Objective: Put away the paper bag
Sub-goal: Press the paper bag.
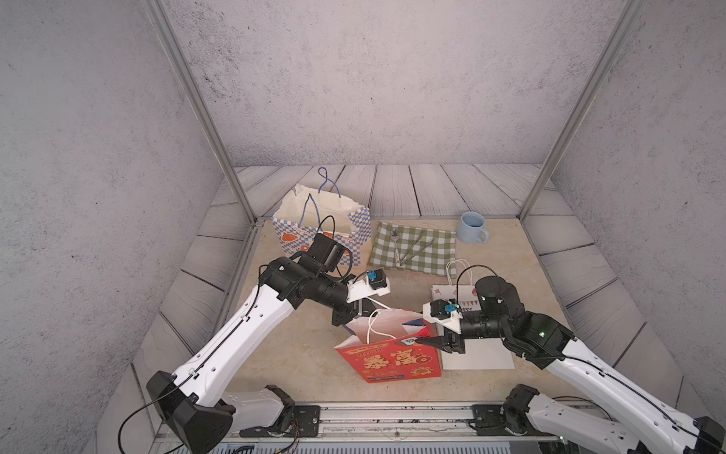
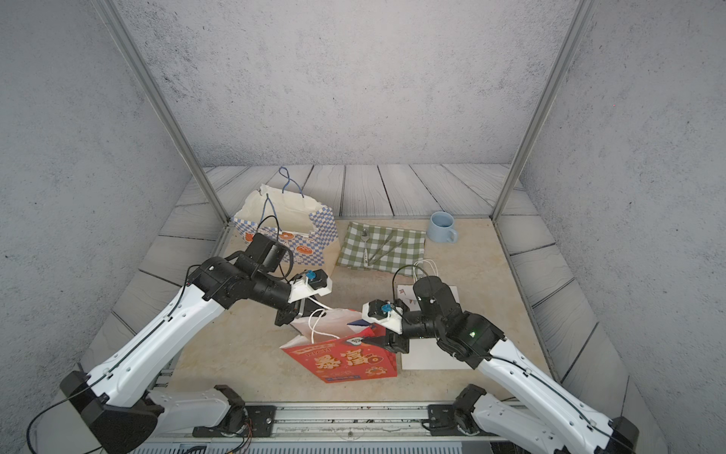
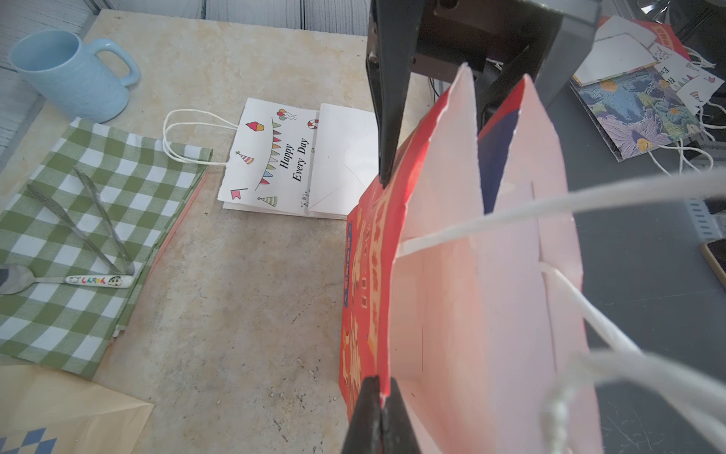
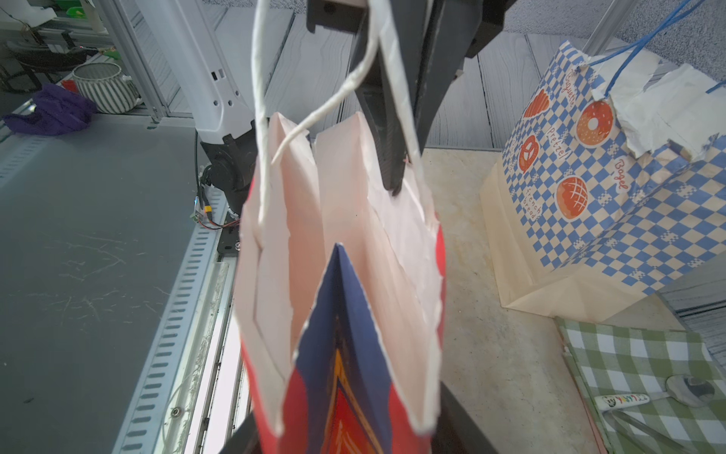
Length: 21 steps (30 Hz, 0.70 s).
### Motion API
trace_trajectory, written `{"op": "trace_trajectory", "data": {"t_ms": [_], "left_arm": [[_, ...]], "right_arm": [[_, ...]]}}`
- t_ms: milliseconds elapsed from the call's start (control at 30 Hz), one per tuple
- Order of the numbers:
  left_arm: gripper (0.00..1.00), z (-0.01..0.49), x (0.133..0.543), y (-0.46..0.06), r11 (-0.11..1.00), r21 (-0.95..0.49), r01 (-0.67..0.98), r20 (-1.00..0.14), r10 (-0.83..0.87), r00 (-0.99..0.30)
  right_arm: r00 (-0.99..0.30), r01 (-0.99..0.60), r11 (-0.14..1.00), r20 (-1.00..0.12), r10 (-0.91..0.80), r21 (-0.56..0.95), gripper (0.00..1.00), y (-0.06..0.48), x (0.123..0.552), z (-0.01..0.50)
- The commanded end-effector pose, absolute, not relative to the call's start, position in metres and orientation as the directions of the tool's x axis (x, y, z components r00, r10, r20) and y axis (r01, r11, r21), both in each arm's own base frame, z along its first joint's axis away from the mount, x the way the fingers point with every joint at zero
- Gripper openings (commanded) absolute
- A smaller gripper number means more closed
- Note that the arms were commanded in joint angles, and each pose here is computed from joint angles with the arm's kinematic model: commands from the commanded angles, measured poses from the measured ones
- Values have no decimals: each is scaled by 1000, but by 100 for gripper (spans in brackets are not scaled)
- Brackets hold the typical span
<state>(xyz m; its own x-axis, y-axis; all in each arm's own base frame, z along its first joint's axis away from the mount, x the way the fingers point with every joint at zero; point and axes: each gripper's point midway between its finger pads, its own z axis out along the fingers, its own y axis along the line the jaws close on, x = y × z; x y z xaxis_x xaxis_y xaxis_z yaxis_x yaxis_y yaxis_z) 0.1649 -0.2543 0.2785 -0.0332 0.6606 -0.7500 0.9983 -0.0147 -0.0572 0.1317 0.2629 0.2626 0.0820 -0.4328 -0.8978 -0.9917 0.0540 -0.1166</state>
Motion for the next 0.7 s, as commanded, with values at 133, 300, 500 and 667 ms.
{"op": "trace_trajectory", "data": {"t_ms": [133, 300, 500, 667], "left_arm": [[0, 279, 160, -256, -20, -76, 997, -761, 647, -45], [0, 276, 159, -256, -11, -88, 996, -759, 648, -60], [2, 275, 159, -255, 8, -88, 996, -760, 646, -72], [24, 286, 155, -256, 13, -98, 995, -783, 617, -85]], "right_arm": [[38, -993, 87, -906, -421, -82, 67, 263, 134, 254], [20, -992, 109, -919, -393, -68, 89, 266, 136, 251], [16, -995, 88, -921, -390, -55, 79, 266, 133, 249], [2, -997, 74, -920, -391, -34, 55, 266, 128, 249]]}}
